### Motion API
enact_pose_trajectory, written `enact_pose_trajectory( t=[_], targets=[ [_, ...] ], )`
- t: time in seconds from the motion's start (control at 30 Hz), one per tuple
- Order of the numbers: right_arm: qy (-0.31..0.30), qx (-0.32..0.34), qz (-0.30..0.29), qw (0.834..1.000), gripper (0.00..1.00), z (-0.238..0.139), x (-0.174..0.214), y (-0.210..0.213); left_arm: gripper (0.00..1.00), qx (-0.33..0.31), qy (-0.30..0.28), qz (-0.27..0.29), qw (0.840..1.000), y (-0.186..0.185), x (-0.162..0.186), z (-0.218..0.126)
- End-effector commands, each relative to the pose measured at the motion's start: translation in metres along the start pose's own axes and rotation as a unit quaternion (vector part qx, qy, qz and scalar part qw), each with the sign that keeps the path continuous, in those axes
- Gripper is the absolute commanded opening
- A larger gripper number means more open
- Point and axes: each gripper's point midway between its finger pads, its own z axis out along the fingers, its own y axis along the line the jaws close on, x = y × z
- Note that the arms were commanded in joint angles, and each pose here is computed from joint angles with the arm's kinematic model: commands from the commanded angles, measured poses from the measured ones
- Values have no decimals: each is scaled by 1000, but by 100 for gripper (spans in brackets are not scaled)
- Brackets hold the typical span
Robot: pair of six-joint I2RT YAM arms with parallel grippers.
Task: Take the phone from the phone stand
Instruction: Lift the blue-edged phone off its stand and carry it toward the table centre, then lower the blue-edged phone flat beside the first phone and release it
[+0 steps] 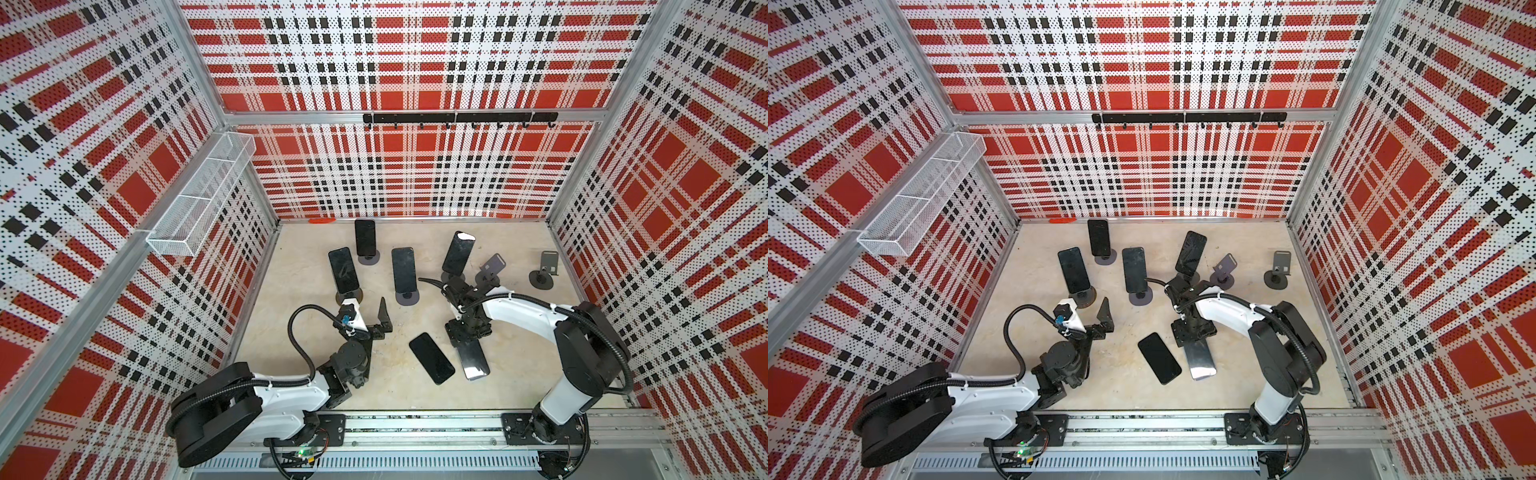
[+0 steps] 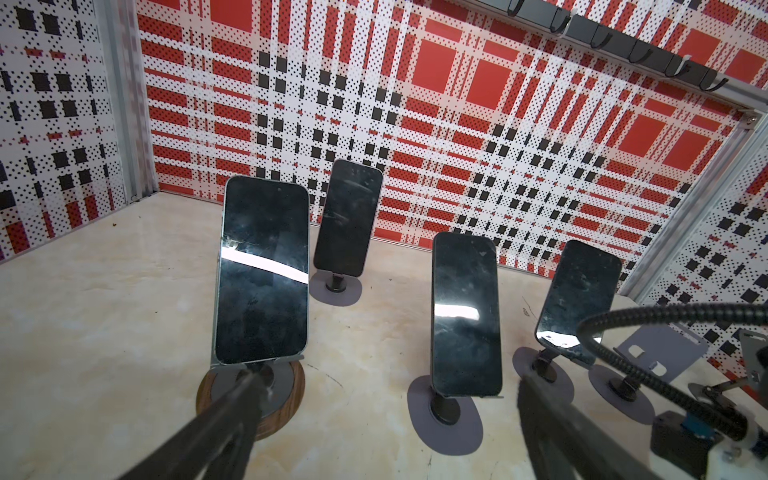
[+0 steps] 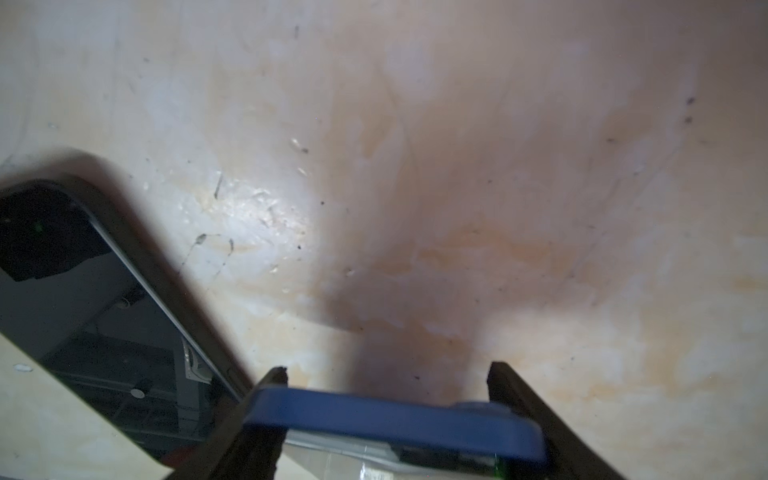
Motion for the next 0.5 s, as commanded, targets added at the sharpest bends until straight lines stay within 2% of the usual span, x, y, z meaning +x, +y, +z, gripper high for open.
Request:
enact_pose_trajectory(
  t=[0.0, 0.1, 0.47],
  targets=[
    [-2, 13, -19, 1000, 58, 7, -2, 3, 98, -11, -9, -4, 1000, 6, -7, -2],
    [1, 11, -17, 1000, 58, 14, 0, 4, 98, -26, -12, -7, 1000, 13, -7, -3],
    [-16, 33, 10, 999, 61, 30, 1, -4, 98, -12, -12, -8, 1000, 8, -9, -4]
  ],
)
